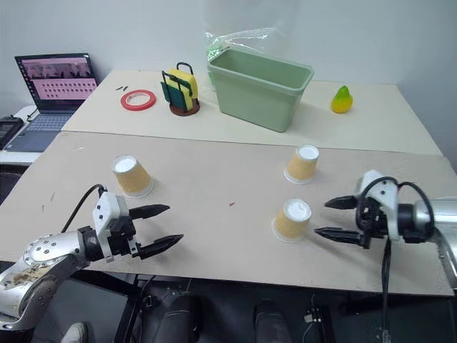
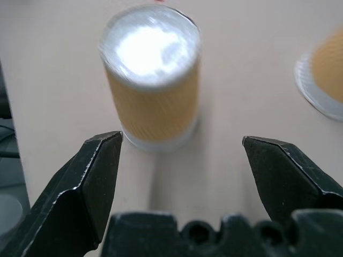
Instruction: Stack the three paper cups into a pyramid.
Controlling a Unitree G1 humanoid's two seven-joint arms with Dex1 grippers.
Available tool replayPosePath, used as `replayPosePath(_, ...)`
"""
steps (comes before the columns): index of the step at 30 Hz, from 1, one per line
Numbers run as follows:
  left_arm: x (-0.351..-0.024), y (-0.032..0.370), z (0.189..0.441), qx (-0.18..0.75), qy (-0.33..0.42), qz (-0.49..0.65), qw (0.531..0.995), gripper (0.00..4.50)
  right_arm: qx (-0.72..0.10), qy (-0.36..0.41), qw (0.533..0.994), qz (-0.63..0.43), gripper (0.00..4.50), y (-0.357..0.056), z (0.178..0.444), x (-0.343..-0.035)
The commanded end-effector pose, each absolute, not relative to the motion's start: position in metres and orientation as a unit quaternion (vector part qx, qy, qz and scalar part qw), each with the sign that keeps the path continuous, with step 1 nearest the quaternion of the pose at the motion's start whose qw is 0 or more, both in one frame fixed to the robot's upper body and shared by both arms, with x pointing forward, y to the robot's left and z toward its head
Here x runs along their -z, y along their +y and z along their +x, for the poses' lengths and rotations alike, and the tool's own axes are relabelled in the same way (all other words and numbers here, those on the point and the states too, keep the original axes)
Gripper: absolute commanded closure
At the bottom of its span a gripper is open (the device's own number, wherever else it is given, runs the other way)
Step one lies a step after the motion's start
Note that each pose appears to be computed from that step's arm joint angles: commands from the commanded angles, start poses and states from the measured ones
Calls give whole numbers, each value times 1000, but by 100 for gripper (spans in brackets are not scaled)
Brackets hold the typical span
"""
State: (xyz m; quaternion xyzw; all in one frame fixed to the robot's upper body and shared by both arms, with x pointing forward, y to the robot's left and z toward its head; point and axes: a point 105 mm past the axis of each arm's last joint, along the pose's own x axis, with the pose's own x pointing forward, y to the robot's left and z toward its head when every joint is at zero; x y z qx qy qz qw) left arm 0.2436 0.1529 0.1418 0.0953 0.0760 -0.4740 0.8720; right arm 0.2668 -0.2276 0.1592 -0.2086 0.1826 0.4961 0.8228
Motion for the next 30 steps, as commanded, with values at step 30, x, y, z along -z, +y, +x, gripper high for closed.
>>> replayPosePath(30, -154, 150, 246, 475, 62, 105, 871, 0, -539, 80, 811, -212, 190, -154, 297, -182)
